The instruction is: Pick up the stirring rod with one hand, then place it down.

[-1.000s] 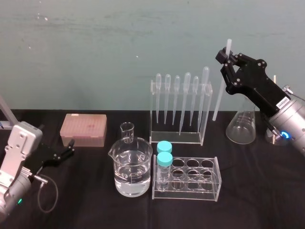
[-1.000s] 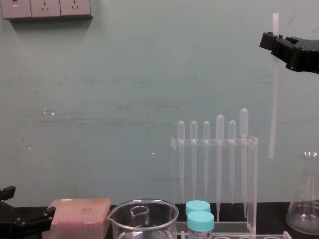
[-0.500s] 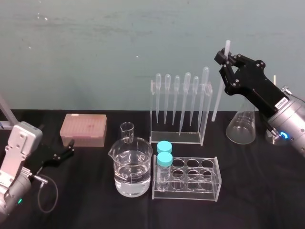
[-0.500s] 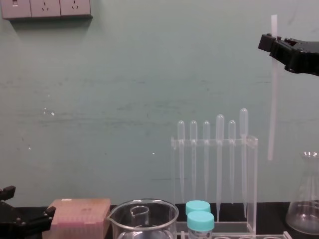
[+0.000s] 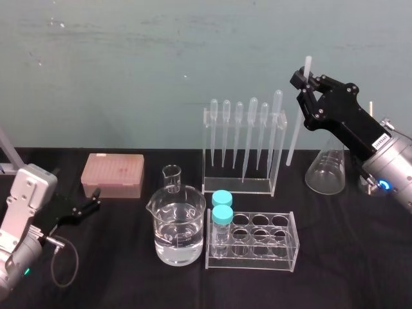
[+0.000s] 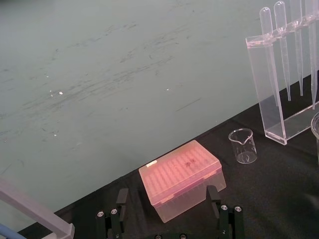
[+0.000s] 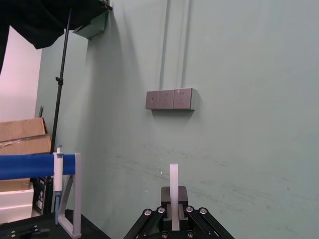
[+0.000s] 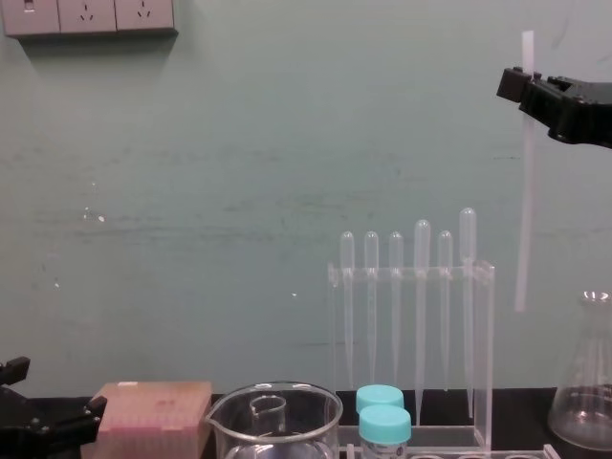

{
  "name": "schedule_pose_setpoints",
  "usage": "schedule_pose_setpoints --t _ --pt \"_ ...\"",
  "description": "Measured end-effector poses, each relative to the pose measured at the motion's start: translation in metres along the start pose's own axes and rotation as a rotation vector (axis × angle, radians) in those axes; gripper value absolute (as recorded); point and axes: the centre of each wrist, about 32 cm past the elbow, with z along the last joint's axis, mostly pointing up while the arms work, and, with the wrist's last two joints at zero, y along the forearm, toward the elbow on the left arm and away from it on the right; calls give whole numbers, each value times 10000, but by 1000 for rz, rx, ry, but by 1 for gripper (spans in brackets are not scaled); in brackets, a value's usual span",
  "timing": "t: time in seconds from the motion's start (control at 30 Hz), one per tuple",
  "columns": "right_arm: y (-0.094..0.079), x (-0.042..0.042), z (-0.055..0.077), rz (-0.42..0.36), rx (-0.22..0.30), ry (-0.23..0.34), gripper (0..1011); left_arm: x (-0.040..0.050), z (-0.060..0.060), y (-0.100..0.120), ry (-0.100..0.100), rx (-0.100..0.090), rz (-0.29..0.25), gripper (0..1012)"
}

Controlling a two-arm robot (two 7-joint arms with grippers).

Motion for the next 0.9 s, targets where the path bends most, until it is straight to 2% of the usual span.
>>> schedule_pose_setpoints --t 0.8,0.9 --pt "-43 -23 17 0 -6 0 69 0 0 0 0 0 0 1000" --pt "-47 -36 -22 10 -9 20 69 0 0 0 0 0 0 1000"
